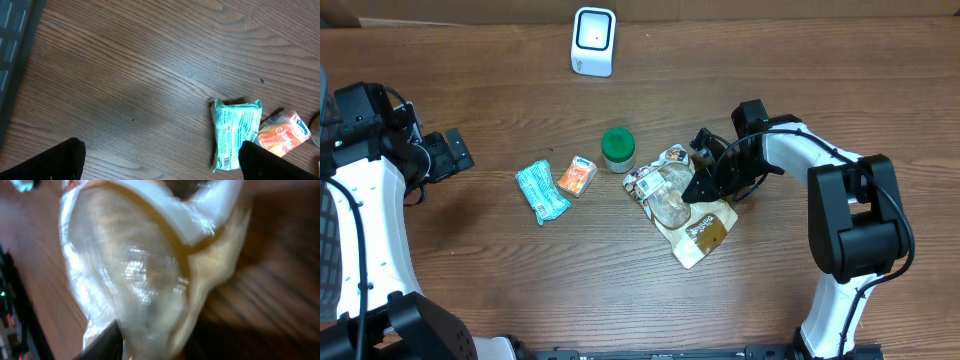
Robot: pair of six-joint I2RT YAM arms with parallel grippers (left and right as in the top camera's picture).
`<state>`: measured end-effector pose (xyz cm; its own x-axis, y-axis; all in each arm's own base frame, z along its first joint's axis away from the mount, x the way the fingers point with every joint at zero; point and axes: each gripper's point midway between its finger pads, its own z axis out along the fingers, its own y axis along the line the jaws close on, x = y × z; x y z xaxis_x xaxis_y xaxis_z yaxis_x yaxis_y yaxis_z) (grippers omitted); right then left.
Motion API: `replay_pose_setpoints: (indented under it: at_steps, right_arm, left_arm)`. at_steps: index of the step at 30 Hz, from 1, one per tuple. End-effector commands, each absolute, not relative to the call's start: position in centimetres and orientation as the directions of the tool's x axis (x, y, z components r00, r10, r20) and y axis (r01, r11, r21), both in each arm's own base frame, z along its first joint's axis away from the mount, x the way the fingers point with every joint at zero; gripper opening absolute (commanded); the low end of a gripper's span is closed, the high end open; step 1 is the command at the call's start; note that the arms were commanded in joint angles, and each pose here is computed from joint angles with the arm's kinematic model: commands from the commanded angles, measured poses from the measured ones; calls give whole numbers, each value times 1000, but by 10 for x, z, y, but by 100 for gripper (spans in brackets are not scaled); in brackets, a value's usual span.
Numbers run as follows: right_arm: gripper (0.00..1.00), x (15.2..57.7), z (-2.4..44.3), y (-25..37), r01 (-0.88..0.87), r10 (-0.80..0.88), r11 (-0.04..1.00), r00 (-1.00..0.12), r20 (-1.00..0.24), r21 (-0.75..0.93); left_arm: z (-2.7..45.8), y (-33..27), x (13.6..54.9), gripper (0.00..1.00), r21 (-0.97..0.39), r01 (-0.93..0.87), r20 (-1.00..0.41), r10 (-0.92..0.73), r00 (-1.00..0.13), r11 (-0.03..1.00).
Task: Scan the item barcode
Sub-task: 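Move the right gripper left and grasp the PanTree bag, then lift the PanTree bag with the right gripper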
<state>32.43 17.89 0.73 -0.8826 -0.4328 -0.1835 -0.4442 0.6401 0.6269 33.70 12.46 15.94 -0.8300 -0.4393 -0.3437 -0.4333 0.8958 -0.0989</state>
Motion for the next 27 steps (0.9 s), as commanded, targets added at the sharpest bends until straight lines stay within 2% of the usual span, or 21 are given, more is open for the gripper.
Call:
replay_pose_setpoints:
  at_steps: [1, 3, 7, 11, 14, 16, 18, 21, 26, 27]
  right_arm:
    - [12, 322, -4, 173, -346, -374, 700, -923, -92, 624]
    - [4, 326, 0, 173, -322, -352, 710, -932, -81, 626]
    - [4, 341, 26, 171, -291, -311, 714, -947, -85, 637]
    - [4, 365, 69, 167, -285, -246, 728, -958, -150, 623]
    - [4, 388, 104, 163, -219, -114, 755, -972, -204, 618]
    - [4, 399, 111, 156, -115, 2, 794, -982, -191, 597]
    - [4, 405, 104, 152, -26, 81, 818, -984, -160, 574]
    - [4, 401, 86, 159, 22, 107, 827, -987, -118, 562]
    - [4, 388, 58, 165, 14, 83, 844, -991, -105, 536]
    - [4, 385, 54, 163, -35, 36, 851, -992, -125, 523]
  left_arm:
    - [164, 128, 340, 100, -87, -415, -358, -417, -835, 906]
    - [164, 128, 340, 100, -87, -415, -359, -417, -835, 906]
    - [164, 128, 340, 100, -87, -415, -359, -417, -835, 906]
    - [164, 128, 340, 100, -87, -415, -359, -417, -835, 906]
    - [164, 128, 340, 100, -87, -415, -359, -417, -835, 906]
    - [164, 128, 340, 100, -87, -415, -359, -417, -835, 906]
    - [164, 128, 340, 100, -87, -415, -358, -417, -835, 906]
    - [164, 128, 340, 100, -87, -415, -358, -417, -835, 906]
    - [164, 128, 340, 100, -87, -415, -358, -417, -835, 906]
    - [164, 128, 340, 100, -87, -415, -358, -417, -835, 906]
